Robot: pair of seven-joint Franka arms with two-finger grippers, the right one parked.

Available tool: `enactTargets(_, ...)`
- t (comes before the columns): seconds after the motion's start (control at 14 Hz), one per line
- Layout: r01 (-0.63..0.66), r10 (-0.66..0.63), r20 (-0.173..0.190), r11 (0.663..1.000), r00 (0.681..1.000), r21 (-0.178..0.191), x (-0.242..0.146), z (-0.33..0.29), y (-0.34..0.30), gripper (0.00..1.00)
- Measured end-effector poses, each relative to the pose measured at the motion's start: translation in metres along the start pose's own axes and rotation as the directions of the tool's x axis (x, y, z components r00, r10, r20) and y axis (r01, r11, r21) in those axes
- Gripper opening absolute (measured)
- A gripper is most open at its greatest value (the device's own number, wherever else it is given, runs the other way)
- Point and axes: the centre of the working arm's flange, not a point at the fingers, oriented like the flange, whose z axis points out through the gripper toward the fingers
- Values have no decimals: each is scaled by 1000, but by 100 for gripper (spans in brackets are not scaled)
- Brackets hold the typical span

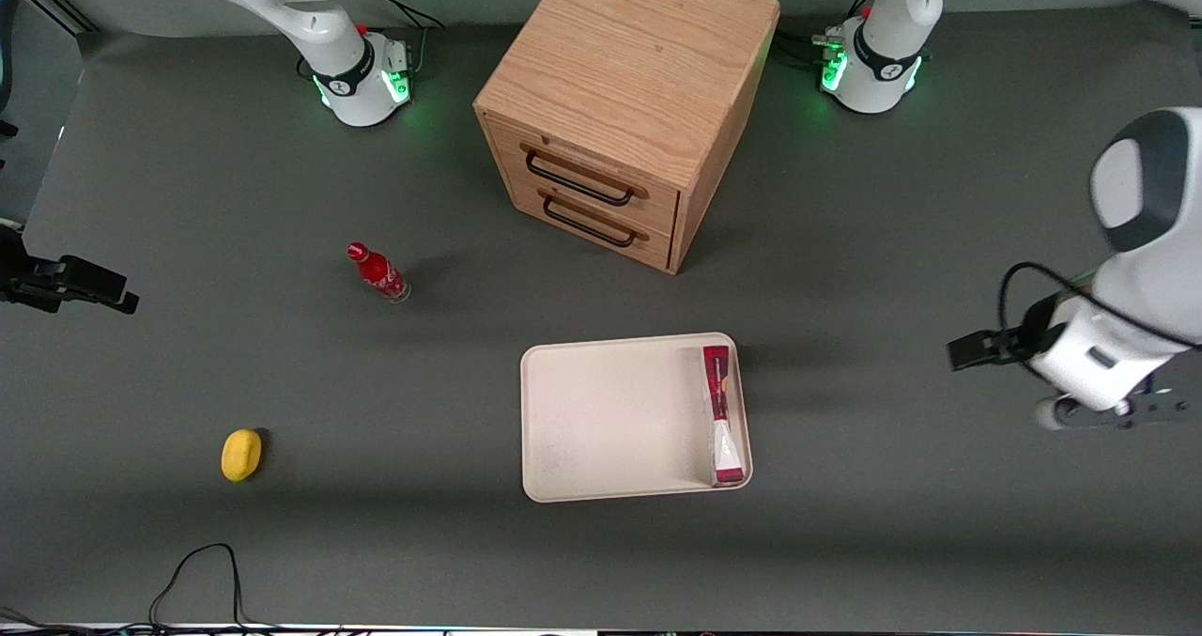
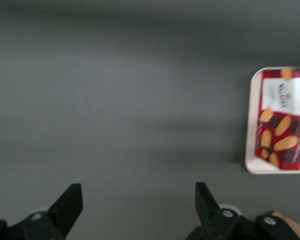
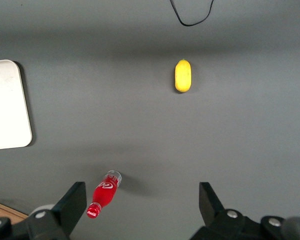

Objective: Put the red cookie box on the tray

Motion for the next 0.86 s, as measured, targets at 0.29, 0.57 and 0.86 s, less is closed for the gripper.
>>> enactTargets(0.29,-5,5,0,1000,1000,5,-44,-23,-37,100)
enactTargets(0.57,-16,17,-34,1000,999,9,-85,-52,-39,100)
enactTargets(0.86,-18,19,-74,1000,997,11,-105,-79,-39,100)
